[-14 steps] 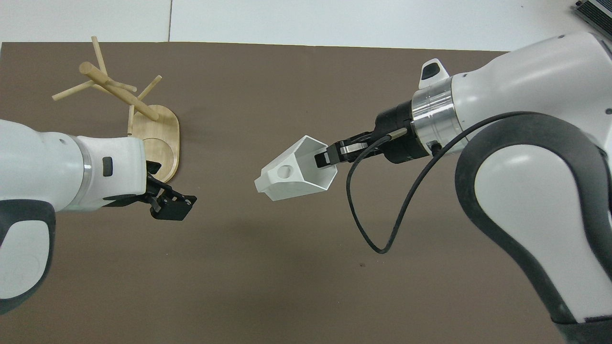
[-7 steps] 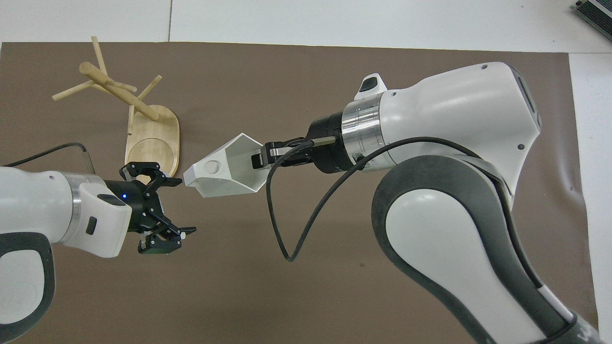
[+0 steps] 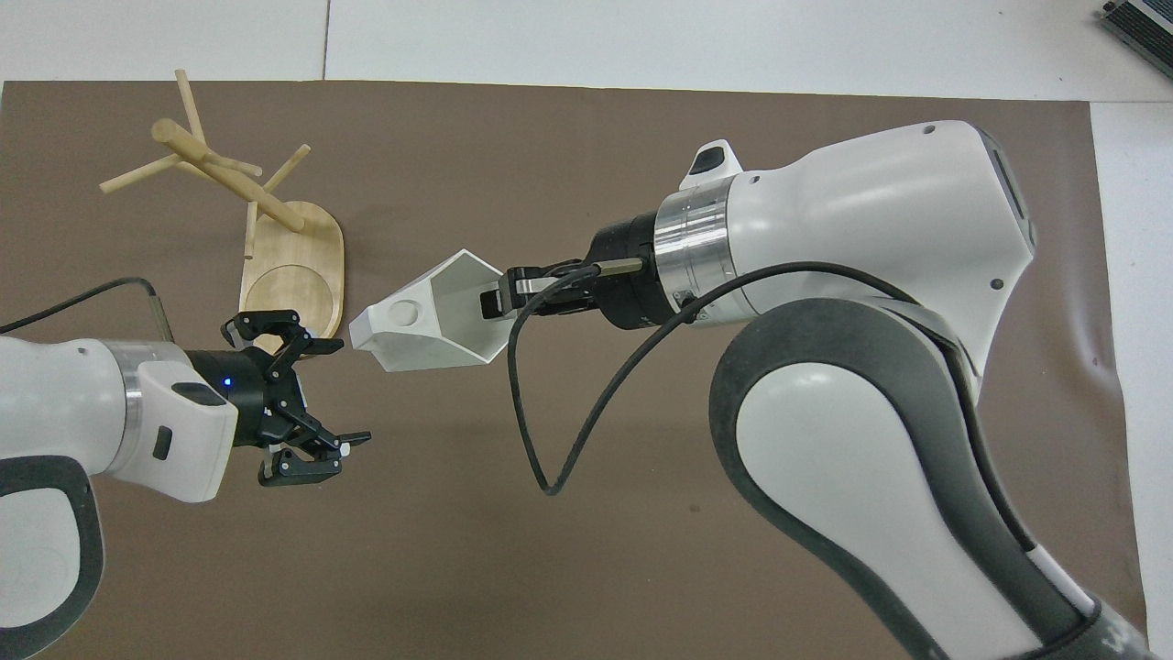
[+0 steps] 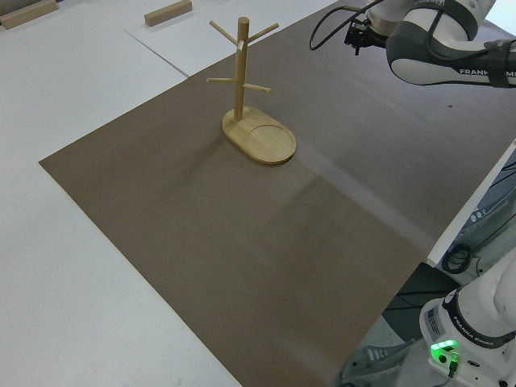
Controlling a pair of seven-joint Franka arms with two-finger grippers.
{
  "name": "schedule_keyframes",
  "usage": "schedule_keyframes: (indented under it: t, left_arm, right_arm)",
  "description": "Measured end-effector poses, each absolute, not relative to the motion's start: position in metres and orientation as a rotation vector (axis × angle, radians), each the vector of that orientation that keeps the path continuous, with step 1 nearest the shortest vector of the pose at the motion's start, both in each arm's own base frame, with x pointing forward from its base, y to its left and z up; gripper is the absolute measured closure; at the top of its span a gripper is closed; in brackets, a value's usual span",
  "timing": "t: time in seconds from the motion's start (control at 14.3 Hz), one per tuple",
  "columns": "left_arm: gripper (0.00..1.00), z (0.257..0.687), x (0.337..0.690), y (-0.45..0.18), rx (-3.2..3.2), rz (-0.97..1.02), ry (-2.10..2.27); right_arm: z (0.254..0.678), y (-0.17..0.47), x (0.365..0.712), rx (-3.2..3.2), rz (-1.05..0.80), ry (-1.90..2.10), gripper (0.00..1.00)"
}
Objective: Hang cup on rack
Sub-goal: 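Close the left gripper on the cup's base held by the right gripper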
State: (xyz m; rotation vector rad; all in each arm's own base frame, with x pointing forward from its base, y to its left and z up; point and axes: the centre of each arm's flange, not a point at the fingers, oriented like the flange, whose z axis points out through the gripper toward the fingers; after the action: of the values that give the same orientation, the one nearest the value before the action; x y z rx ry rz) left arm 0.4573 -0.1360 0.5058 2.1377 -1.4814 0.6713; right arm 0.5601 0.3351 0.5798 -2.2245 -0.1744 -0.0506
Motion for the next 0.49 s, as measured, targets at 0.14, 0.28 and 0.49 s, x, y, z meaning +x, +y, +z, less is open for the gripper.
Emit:
schedule_keyframes:
  t: [0.14, 0.28, 0.49]
  left_arm:
    - [0.0, 0.509, 0.459, -0.139, 2.132, 0.706, -1.446]
    - [0.0, 0.518, 0.463, -0.146, 2.122, 0.728, -1.45]
    - [0.0, 0.534, 0.469, -0.17, 2.093, 0.734, -1.461]
  right_arm:
    - [0.58, 0.335, 0.56, -2.22, -0.049, -0.172, 0.96]
    - [0.58, 0.335, 0.56, -2.219, -0.048, -0.171, 0.96]
    - [0.581, 0.337, 0.559, -2.209, -0.042, -0.166, 0.96]
